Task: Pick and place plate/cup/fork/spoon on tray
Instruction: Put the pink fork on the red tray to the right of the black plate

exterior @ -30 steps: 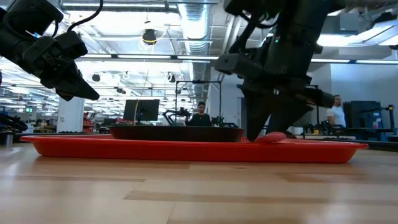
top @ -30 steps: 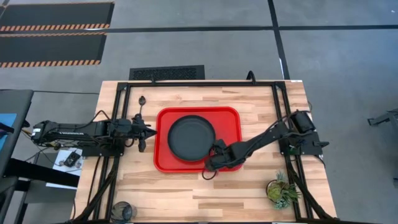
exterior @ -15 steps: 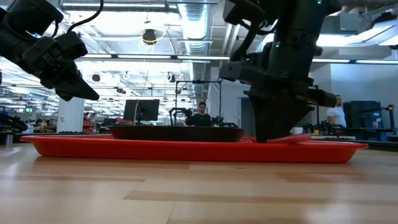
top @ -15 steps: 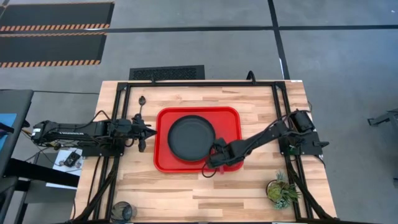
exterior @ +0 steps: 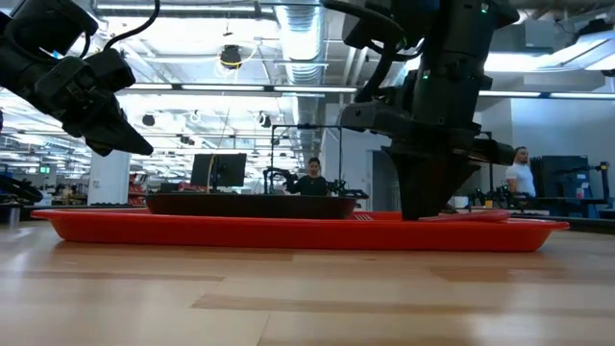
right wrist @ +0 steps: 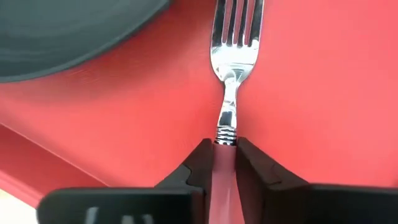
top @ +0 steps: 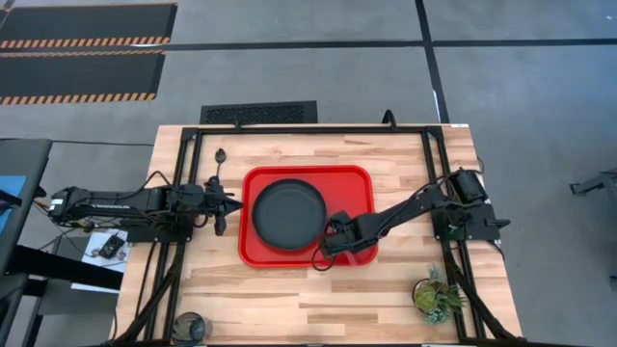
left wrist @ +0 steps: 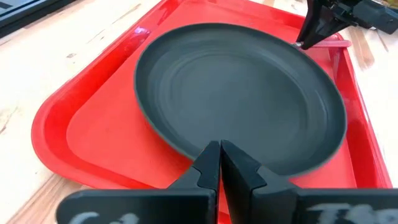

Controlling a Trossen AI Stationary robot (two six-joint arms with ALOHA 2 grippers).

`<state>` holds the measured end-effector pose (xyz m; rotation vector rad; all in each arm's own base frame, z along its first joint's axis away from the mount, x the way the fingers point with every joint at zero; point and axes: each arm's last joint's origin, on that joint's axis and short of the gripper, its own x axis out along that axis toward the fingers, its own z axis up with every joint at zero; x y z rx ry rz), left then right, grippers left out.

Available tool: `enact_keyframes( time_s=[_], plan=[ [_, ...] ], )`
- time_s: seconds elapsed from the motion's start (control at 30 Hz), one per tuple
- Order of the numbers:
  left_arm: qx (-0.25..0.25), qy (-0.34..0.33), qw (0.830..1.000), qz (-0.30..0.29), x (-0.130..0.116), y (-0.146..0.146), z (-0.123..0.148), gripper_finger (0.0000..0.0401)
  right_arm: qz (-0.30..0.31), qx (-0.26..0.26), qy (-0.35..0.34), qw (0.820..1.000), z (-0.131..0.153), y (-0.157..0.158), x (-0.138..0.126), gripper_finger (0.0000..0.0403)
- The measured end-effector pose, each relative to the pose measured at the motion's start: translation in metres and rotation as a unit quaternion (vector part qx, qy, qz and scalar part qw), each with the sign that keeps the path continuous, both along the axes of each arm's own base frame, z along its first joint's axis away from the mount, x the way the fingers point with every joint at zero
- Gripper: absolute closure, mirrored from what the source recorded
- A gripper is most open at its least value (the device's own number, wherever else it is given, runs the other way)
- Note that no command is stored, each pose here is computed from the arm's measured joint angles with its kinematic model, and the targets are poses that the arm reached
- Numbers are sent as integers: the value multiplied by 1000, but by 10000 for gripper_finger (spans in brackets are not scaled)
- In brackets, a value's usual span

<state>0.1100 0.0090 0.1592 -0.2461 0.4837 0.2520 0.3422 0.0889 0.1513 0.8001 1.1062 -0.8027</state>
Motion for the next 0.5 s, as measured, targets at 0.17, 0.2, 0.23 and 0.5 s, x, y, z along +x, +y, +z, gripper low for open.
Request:
enact_keyframes(
  time_s=[0.17, 0.2, 0.23, 0.5],
  plan=[
    [0, 0, 1000, 0, 0, 0, 0, 401, -1, -5, -1, 1000, 0, 0, 0, 356],
    [0, 0, 1000, 0, 0, 0, 0, 401, -2, -6, 0, 1000, 0, -1, 0, 356],
    [0, 0, 1000, 0, 0, 0, 0, 401, -2, -8, 1, 1000, 2, -1, -1, 356],
    [-2, -1, 1000, 1, 0, 0, 0, 401, -69, -51, 16, 996, 37, -16, -25, 361]
  ],
)
